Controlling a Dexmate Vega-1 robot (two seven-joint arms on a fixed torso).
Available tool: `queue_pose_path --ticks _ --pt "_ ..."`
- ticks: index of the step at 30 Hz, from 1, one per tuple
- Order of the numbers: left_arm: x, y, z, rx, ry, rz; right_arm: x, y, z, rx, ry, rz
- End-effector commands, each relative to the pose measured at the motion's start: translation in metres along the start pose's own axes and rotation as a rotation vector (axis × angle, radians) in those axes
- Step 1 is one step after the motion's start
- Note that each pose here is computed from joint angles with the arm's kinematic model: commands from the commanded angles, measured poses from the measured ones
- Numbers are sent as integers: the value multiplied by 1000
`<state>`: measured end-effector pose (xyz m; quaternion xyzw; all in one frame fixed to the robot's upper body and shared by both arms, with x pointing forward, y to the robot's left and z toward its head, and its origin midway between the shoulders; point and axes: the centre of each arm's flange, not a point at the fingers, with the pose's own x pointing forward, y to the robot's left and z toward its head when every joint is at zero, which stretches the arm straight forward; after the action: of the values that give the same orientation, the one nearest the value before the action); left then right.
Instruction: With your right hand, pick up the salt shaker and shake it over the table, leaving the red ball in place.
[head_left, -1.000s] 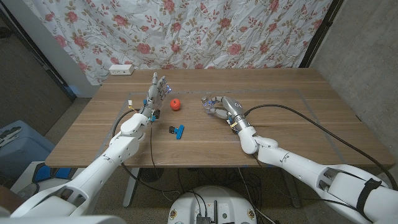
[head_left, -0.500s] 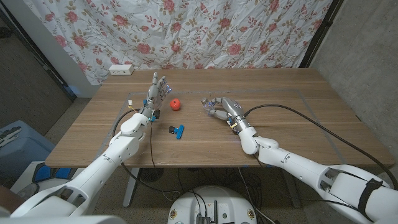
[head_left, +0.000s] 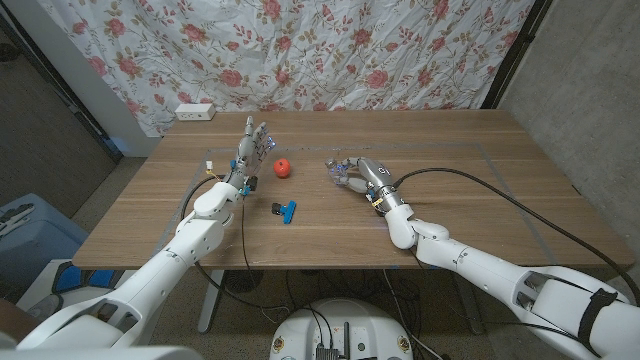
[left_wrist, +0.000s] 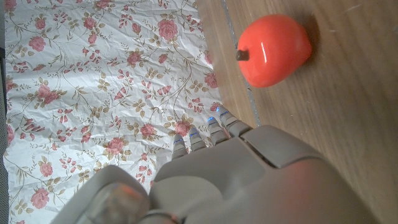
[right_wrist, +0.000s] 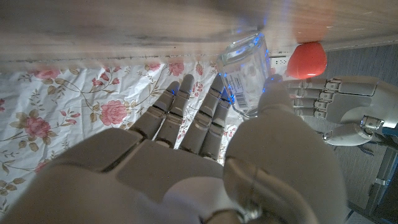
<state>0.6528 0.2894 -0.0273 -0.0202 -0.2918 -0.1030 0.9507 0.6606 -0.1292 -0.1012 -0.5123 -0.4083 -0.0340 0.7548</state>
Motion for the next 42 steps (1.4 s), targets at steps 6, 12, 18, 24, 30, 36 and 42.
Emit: queue_pose_path --ticks 6,12,18,24,30,36,42 --pt "0 0 0 0 0 -3 -5 1 -5 -11 15 16" --pt "0 0 0 0 0 -3 -6 1 -6 -12 9 22" --pt "0 0 0 0 0 -3 -6 0 -7 -9 9 29" --pt "0 0 0 0 0 -2 -6 -2 -9 -6 10 37" --pt "0 0 0 0 -1 3 -5 -3 -10 2 20 56" --pt "0 0 0 0 0 3 -3 -4 -11 6 26 75" --pt "0 0 0 0 0 -2 0 -5 -11 8 23 86"
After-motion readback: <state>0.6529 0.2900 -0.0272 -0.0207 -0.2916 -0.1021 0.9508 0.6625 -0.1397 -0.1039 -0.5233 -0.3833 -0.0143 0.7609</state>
